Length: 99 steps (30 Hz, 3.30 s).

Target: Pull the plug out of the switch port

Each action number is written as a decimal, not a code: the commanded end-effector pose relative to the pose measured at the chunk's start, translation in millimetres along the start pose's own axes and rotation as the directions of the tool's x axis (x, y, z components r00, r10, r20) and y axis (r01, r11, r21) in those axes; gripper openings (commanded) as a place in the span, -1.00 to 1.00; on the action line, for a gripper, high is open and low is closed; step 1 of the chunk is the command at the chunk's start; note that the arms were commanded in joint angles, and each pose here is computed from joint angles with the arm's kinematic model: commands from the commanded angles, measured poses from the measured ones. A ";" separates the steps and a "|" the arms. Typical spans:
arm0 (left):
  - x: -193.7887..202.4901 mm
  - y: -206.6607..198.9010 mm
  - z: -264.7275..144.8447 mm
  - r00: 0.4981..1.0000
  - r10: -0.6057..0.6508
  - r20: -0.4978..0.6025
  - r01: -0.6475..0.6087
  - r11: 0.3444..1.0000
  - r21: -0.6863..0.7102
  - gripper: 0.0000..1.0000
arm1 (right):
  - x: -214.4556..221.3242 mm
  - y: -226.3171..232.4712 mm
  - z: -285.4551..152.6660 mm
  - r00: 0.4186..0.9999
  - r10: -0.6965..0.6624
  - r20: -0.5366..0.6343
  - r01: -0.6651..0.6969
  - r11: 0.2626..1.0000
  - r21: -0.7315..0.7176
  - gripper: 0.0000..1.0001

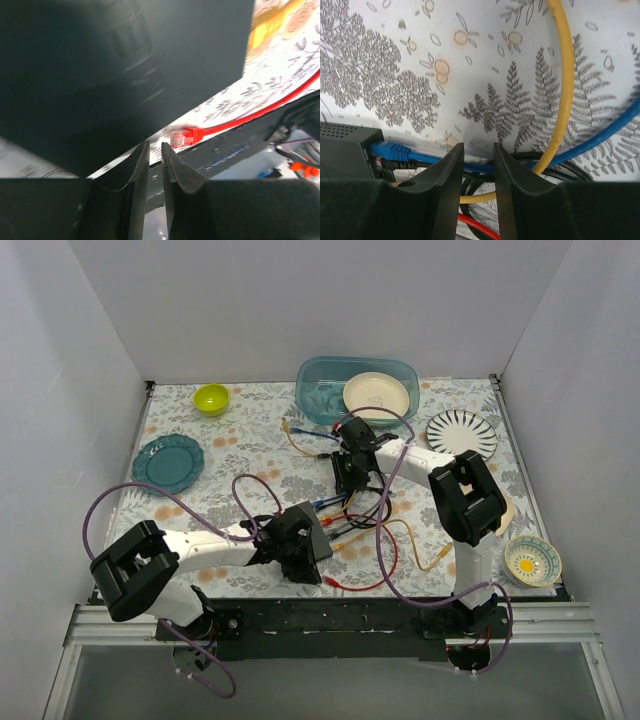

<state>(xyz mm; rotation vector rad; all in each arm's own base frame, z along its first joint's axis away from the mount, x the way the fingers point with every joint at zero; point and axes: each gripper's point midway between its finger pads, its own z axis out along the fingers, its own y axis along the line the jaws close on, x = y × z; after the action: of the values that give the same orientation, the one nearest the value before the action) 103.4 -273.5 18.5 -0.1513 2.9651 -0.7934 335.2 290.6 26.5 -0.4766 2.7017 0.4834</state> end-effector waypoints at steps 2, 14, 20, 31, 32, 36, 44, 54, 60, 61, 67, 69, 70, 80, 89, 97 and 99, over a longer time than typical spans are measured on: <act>-2.1 39.5 22.7 0.998 -0.068 0.001 0.067 0.986 -0.153 -0.66 | 41.6 -15.2 -11.7 0.998 0.002 -0.063 0.000 1.000 0.029 -0.23; -92.3 86.4 22.0 0.950 -0.288 0.123 0.309 0.923 -0.230 -0.56 | 106.1 -8.5 -40.0 0.990 0.101 -0.097 -0.106 0.993 -0.047 -0.22; -142.6 86.7 17.3 0.930 -0.321 0.177 0.356 0.906 -0.228 -0.47 | 117.6 12.7 -47.6 0.985 0.136 -0.110 -0.149 0.982 -0.115 -0.20; -243.9 82.1 -26.0 0.876 -0.357 0.323 0.415 0.901 -0.129 -0.35 | 118.0 44.2 -50.4 0.988 0.089 -0.127 -0.109 0.981 -0.160 -0.17; -247.0 82.3 -30.0 0.874 -0.356 0.329 0.416 0.900 -0.131 -0.35 | 106.3 44.2 -54.1 0.992 0.075 -0.097 -0.089 0.985 -0.149 -0.17; -260.9 71.7 -57.4 0.863 -0.322 0.389 0.389 0.915 -0.106 -0.37 | 76.0 27.8 -75.1 0.997 0.071 0.041 -0.069 0.996 -0.053 -0.14; -224.8 42.4 -120.6 0.815 -0.299 0.497 0.307 0.949 0.067 -0.32 | 35.7 53.5 -62.1 0.994 0.075 0.075 -0.063 0.987 -0.151 -0.22; -177.7 66.6 -117.7 0.819 -0.317 0.479 0.333 0.941 0.053 -0.28 | 6.1 83.1 -16.9 0.990 0.143 0.015 -0.135 0.959 -0.248 -0.24; -162.0 70.0 -110.1 0.847 -0.293 0.443 0.310 0.950 0.036 -0.26 | 16.2 58.4 6.5 0.982 0.187 -0.019 -0.187 0.974 -0.126 -0.24; -160.2 70.1 -108.7 0.850 -0.286 0.443 0.303 0.952 0.033 -0.26 | 17.9 54.5 7.6 0.981 0.194 -0.022 -0.195 0.974 -0.111 -0.24; -154.7 70.2 -101.4 0.872 -0.252 0.421 0.269 0.963 0.018 -0.25 | 19.2 21.5 10.8 0.966 0.258 -0.024 -0.258 0.965 -0.034 -0.24; -155.5 70.7 -101.9 0.872 -0.243 0.426 0.262 0.965 0.014 -0.25 | 12.4 18.9 2.5 0.974 0.227 0.000 -0.227 0.974 -0.017 -0.24; -157.2 70.1 -103.1 0.869 -0.242 0.431 0.261 0.965 0.014 -0.23 | 12.7 17.3 -2.6 0.976 0.218 0.004 -0.218 0.976 0.001 -0.24; -187.3 47.8 -107.0 0.803 -0.321 0.503 0.259 0.947 0.191 0.64 | -80.5 71.1 -100.8 0.912 0.105 0.397 -0.050 0.988 -0.148 0.97; -205.5 30.4 -123.6 0.761 -0.374 0.530 0.276 0.926 0.257 0.96 | -93.0 109.4 -89.7 0.927 0.167 0.337 0.003 0.893 -0.450 0.97; -201.2 12.0 -125.2 0.796 -0.348 0.495 0.186 0.920 0.346 0.96 | -110.3 36.4 -74.7 0.844 0.190 0.502 -0.187 0.981 -0.056 0.98; -196.7 16.5 -120.5 0.796 -0.371 0.478 0.207 0.909 0.361 0.96 | -106.3 22.2 -68.8 0.856 0.281 0.435 -0.248 0.960 -0.133 0.97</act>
<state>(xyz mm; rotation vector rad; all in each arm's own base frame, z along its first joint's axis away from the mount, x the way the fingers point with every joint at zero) 291.0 -173.1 116.6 -0.7306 2.3235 -0.9178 370.4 347.3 129.6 -0.1976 2.3254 0.7423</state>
